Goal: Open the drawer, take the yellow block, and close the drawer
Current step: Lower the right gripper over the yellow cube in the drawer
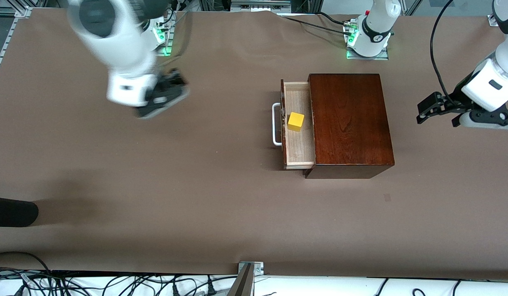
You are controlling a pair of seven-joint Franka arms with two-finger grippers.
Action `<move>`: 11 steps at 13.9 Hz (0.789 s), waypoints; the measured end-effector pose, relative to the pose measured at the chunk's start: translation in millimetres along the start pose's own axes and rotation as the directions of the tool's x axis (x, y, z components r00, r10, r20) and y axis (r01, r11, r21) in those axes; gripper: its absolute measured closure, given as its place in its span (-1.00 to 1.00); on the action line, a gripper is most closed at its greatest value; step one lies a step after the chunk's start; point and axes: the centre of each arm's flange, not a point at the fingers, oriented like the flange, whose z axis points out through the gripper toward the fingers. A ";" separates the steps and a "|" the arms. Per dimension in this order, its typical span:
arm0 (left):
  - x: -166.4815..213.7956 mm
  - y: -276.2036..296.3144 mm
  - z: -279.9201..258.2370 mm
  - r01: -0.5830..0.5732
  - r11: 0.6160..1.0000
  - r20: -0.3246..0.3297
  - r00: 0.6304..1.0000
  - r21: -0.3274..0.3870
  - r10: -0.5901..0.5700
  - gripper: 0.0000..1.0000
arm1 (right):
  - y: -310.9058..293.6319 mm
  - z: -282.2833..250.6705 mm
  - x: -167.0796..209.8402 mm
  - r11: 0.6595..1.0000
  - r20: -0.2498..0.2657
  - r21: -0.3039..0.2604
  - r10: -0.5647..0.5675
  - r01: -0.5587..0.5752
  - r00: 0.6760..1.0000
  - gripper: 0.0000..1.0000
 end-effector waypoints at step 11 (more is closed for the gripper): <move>-6.6 3.4 7.7 -0.008 1.000 0.031 0.999 0.006 0.008 -1.00 | -257.3 117.1 113.8 0.917 -0.212 -0.078 -0.399 0.391 0.892 -1.00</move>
